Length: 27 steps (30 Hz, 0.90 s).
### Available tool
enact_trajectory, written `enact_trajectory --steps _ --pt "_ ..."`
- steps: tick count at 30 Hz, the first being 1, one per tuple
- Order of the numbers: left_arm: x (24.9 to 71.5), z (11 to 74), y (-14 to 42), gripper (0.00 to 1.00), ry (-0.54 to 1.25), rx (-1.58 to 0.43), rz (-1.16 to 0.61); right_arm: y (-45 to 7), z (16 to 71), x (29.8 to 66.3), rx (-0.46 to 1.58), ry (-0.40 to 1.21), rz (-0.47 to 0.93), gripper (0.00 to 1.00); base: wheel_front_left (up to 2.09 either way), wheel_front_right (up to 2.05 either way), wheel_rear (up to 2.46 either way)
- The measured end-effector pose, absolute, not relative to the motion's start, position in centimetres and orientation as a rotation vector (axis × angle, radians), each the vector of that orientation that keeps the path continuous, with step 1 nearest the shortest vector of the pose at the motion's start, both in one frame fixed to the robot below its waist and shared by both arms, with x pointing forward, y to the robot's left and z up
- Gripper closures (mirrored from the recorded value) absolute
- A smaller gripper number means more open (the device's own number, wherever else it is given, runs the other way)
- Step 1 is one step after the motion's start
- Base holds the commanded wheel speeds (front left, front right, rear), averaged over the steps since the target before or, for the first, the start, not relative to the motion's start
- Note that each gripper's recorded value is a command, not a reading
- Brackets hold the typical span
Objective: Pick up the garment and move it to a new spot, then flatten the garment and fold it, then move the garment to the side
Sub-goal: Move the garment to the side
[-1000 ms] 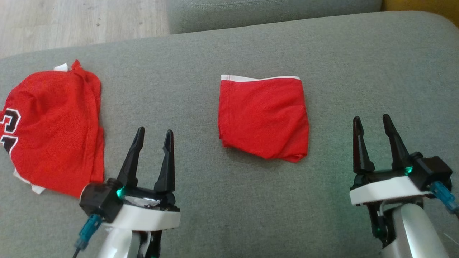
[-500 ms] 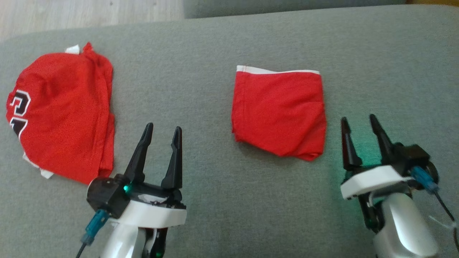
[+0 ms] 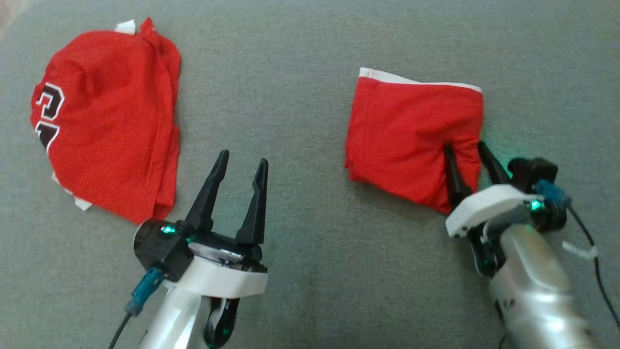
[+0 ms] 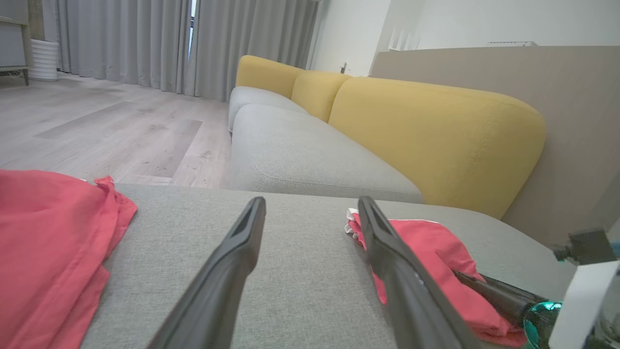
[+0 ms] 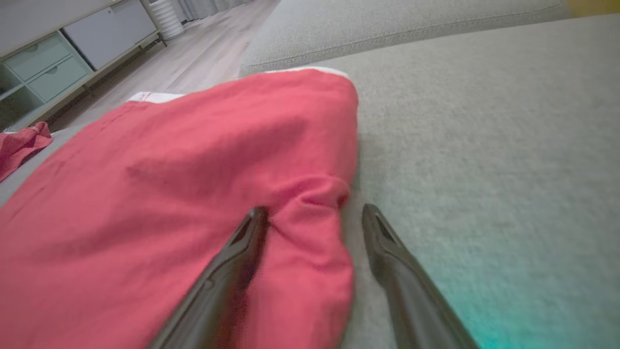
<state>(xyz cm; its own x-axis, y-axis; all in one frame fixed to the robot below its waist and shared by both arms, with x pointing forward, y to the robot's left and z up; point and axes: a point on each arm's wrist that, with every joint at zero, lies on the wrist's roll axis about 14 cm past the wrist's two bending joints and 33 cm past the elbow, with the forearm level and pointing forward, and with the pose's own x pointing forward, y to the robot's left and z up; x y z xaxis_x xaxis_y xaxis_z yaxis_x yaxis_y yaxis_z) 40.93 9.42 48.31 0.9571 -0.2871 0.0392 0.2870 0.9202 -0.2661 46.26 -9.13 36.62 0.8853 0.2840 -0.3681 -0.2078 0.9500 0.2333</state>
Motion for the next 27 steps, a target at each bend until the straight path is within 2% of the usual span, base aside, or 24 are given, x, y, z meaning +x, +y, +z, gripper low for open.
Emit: enact_trajectory --steps 5,6,7,22,27 --pt "41.0 48.0 9.9 0.0 0.008 -0.269 -0.281 -8.0 36.8 47.2 0.169 0.406 0.301 0.01 0.0 0.0 0.0" --pt "41.0 48.1 9.8 0.0 0.006 -0.269 -0.283 -8.0 36.8 47.1 0.161 0.408 0.306 0.64 0.0 0.0 0.0" --pt "41.0 48.2 9.7 0.0 0.003 -0.268 -0.287 -8.0 36.9 47.1 0.151 0.404 0.309 1.0 0.0 0.0 0.0" --pt "41.1 49.8 6.3 0.0 -0.035 -0.281 -0.389 -13.2 40.4 46.7 -0.203 0.3 0.285 1.0 0.0 0.0 0.0" --pt "41.4 49.8 5.6 0.0 -0.036 -0.289 -0.409 -18.8 40.1 46.7 -0.394 0.356 0.235 1.0 0.0 0.0 0.0"
